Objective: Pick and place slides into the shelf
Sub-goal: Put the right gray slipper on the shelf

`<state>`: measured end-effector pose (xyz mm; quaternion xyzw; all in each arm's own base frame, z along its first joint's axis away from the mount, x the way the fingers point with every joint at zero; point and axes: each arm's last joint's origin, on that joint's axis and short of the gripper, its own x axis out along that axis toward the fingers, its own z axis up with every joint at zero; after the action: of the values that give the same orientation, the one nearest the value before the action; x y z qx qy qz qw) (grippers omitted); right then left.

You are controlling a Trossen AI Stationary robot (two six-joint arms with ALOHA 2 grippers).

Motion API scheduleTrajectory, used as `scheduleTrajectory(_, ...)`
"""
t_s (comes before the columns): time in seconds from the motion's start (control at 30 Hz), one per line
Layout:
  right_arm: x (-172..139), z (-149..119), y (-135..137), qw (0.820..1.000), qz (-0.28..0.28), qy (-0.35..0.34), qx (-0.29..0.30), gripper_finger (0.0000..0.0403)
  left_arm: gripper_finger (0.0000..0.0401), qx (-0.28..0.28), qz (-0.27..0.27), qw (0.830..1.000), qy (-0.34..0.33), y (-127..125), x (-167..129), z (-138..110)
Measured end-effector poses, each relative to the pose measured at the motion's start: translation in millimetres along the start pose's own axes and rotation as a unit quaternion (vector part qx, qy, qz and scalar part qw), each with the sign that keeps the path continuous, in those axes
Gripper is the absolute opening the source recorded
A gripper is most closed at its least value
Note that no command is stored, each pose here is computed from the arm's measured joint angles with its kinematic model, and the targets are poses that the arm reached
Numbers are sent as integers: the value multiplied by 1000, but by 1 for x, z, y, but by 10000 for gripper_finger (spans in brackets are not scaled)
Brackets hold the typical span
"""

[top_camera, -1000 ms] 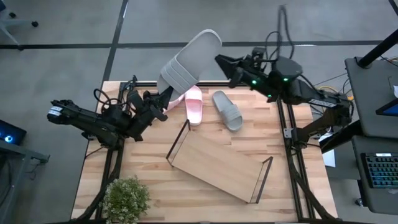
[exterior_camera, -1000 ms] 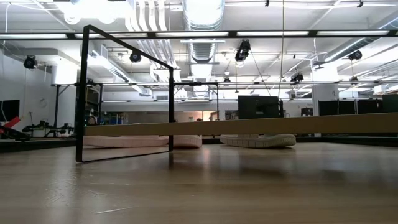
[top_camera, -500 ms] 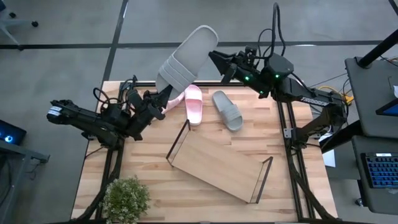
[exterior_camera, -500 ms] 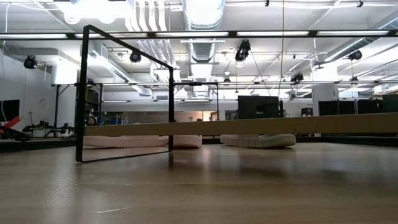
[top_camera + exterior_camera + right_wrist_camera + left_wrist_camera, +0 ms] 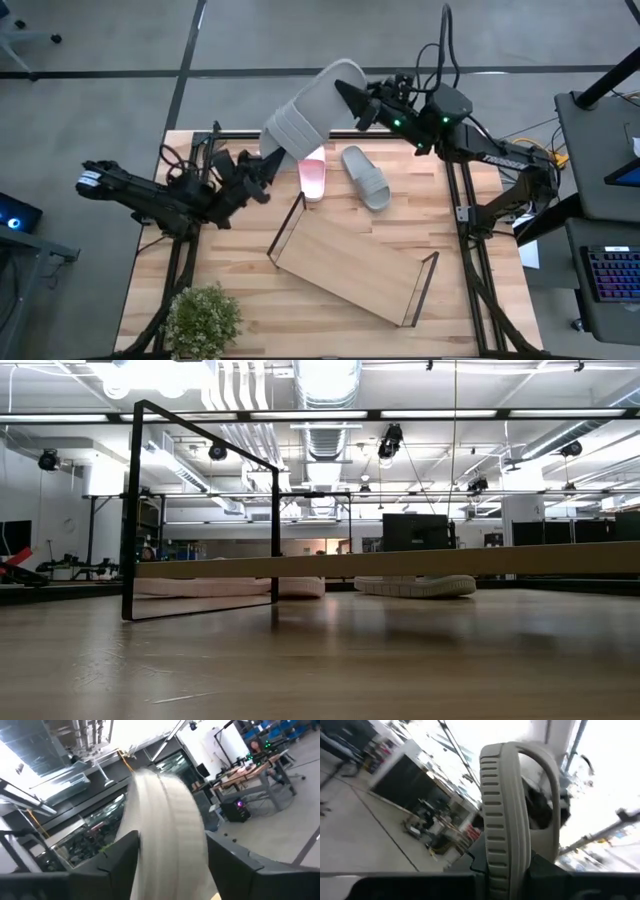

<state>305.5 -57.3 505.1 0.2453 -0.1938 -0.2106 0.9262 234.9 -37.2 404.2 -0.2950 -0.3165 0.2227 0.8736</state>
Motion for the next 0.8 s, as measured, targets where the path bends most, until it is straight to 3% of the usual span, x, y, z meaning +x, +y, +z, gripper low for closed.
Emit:
scheduleTrajectory(0.17,3,0,-6,1000,-12,6,-4,231,15,-22,-1,1000,-3,0,0,2)
scheduleTrajectory(0.33,3,0,-6,1000,-10,3,-3,216,15,-22,-1,1000,-4,0,0,1)
scheduleTrajectory(0.5,3,0,-6,1000,-11,4,-1,162,15,-20,1,1000,-5,0,1,1)
scheduleTrajectory(0.7,3,1,-7,1000,-12,1,0,53,27,-18,5,1000,-4,1,1,0)
scheduleTrajectory(0.8,3,1,-7,1000,-14,0,-1,53,49,-18,5,1000,-6,2,2,1)
